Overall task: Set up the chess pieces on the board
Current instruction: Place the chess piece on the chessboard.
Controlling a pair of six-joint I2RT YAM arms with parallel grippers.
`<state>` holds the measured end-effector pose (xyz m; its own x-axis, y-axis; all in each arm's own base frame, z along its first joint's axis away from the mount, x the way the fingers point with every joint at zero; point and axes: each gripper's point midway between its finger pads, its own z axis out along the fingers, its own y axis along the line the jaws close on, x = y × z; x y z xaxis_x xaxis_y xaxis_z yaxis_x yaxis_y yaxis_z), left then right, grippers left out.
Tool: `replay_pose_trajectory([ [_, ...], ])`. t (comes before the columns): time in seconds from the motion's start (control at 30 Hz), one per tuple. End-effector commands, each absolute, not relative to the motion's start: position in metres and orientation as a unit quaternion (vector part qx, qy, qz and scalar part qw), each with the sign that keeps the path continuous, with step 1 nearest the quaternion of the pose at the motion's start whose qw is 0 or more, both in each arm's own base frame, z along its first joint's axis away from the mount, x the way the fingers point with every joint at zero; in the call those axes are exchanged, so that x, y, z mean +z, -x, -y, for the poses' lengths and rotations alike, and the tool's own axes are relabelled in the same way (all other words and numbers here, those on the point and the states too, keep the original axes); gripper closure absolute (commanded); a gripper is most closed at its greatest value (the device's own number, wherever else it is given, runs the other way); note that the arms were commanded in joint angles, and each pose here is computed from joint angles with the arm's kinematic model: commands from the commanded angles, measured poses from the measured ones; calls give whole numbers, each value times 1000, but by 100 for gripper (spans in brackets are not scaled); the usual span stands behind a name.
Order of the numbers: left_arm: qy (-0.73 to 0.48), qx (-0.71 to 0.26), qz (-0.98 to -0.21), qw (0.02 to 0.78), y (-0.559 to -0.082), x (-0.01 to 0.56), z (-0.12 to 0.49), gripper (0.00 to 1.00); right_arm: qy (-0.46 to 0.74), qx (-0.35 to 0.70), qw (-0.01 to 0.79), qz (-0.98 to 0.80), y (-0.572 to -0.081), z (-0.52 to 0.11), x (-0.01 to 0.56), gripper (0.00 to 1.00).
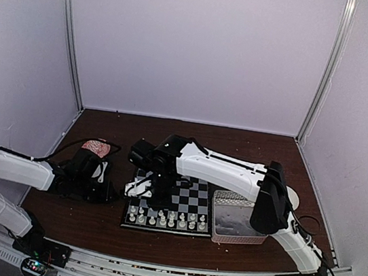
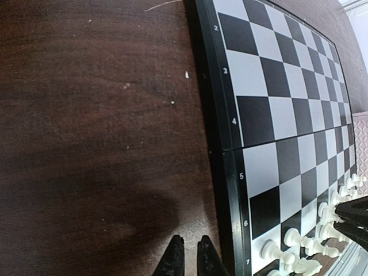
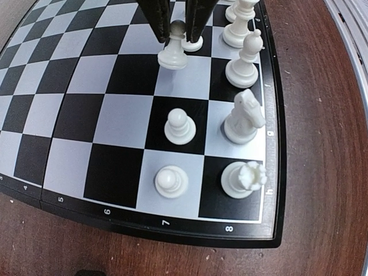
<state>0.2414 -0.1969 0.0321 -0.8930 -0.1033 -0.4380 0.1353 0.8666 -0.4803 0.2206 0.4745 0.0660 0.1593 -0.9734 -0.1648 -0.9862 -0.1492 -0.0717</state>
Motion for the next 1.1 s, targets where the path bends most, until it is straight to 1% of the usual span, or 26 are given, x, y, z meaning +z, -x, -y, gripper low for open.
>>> replay_pose_trajectory([
  [0.0,-7,-260,-934,243,-244,35,197,91,763,40,76,-641,-214,-477,63,91],
  [0.5,-4,-260,-935,241,-244,32,197,91,767,25,63,-638,-211,-472,54,90],
  [0.83,-3,-263,-934,241,-243,31,198,91,765,33,70,-639,-211,-476,57,89],
  [1.07,-3,-264,-934,241,-242,31,197,90,766,38,60,-639,-207,-476,49,94],
])
